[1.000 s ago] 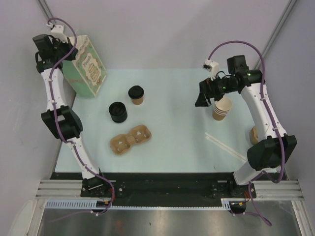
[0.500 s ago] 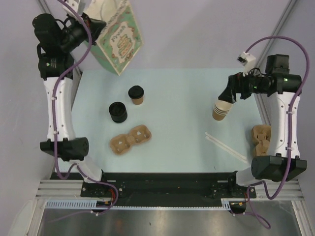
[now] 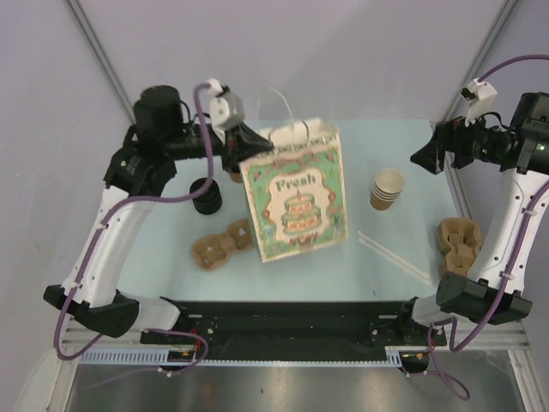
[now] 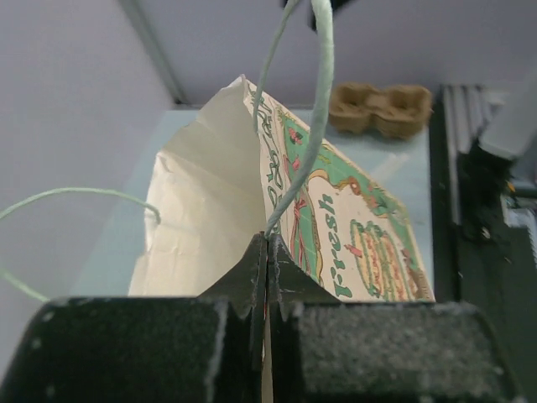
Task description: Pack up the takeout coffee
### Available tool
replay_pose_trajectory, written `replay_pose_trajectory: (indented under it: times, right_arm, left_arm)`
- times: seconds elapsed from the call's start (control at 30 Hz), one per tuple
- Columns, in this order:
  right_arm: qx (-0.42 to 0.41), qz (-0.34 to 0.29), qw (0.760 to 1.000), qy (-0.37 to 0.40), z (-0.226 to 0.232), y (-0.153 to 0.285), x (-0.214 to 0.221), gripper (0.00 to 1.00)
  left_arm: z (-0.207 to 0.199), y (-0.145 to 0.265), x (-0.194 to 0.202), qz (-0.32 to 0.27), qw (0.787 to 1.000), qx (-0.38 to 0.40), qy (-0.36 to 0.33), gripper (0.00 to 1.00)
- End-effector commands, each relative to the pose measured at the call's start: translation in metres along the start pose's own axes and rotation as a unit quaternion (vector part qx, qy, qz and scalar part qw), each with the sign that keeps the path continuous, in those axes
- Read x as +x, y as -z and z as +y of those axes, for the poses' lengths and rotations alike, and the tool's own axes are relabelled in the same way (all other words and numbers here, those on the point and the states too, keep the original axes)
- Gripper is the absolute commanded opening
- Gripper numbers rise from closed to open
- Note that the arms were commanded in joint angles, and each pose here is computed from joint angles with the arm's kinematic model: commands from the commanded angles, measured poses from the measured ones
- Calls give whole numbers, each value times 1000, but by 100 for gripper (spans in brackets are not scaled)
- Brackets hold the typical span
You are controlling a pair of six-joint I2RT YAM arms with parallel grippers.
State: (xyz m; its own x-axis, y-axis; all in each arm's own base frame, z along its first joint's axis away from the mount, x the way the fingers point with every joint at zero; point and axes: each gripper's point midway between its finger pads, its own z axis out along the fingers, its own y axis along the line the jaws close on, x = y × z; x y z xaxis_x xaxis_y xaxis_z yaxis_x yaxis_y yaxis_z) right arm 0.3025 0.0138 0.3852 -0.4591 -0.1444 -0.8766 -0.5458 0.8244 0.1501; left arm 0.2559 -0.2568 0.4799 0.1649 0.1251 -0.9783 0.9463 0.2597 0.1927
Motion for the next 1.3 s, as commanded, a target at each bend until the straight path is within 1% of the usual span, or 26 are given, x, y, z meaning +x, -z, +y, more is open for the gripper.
replay_pose_trajectory:
  times: [0.0, 0.03, 0.1, 0.13, 0.2, 0.23, 0.27, 0.3, 0.33, 0.4, 0.47, 0.5, 0.57, 0.67, 0.77, 0.8, 0.83, 0.93, 0.97, 1.03, 1.07, 1.13, 1.17, 1.27]
  right_arm:
    - [-37, -1, 999, -3, 22, 9, -1, 100]
    - [-43, 2, 999, -1, 24, 9, 0, 100]
    - [-57, -4, 998, 11, 31, 11, -4, 100]
    - [-65, -2, 998, 10, 34, 11, -4, 100]
    - [-80, -4, 997, 22, 45, 9, -6, 100]
    - [-86, -6, 996, 31, 52, 10, -6, 100]
    - [-94, -5, 995, 37, 59, 10, -6, 100]
    - [-119, 0, 992, 48, 75, 5, -5, 100]
    - [-128, -2, 990, 59, 85, 6, -6, 100]
    - [-158, 10, 985, 65, 111, -1, -3, 100]
    - [-171, -2, 982, 80, 129, 0, -9, 100]
    - [-188, -2, 977, 96, 144, -2, -9, 99]
    - [-192, -23, 974, 120, 155, 2, -17, 100]
    - [-210, -45, 967, 134, 171, 7, -26, 100]
    - [-234, -53, 959, 149, 190, 6, -29, 100]
    - [-229, -53, 959, 158, 191, 3, -31, 100]
    - [-247, -49, 953, 170, 204, 2, -28, 100]
    - [-251, -33, 948, 192, 212, -13, -24, 100]
    - [-267, -27, 942, 204, 222, -15, -20, 100]
    - [-269, -9, 937, 223, 225, -29, -14, 100]
    - [-287, -2, 927, 241, 239, -32, -8, 100]
    - [-274, 17, 924, 267, 241, -48, 0, 99]
    - [-274, 24, 916, 293, 247, -54, 5, 100]
    - [-292, 28, 897, 330, 258, -66, 11, 99]
  left_arm:
    - [-71, -3, 29, 18, 987, 138, -84, 0]
    - [-80, -1, 30, 13, 979, 158, -128, 0]
    - [-109, 1, 45, 21, 968, 209, -141, 0]
    - [-116, 3, 46, 14, 958, 222, -183, 0]
    - [-137, 4, 60, 25, 945, 258, -202, 0]
    - [-141, 4, 63, 19, 934, 269, -236, 0]
    - [-146, 5, 67, 20, 928, 280, -246, 0]
    - [-154, 5, 73, 24, 921, 294, -254, 0]
    - [-156, 4, 74, 20, 915, 299, -271, 0]
    - [-164, 4, 79, 16, 906, 314, -285, 0]
    - [-169, 2, 79, 4, 891, 325, -316, 0]
    - [-172, 1, 80, 1, 888, 329, -322, 0]
    - [-177, -1, 82, -7, 879, 338, -336, 0]
    - [-184, -3, 88, -10, 867, 357, -347, 0]
    - [-191, -5, 98, -11, 856, 375, -356, 1]
    - [-193, -4, 100, -13, 852, 378, -361, 1]
    - [-195, -4, 101, -17, 846, 381, -373, 1]
    - [-202, -6, 110, -16, 834, 395, -384, 1]
    - [-204, -6, 111, -18, 832, 400, -385, 1]
    - [-205, -7, 111, -20, 829, 403, -388, 2]
    - [-206, -8, 110, -23, 827, 403, -391, 2]
    - [-207, -8, 110, -27, 823, 405, -396, 3]
    - [-208, -8, 110, -28, 822, 406, -398, 3]
    - [-212, -5, 109, -32, 817, 413, -402, 3]
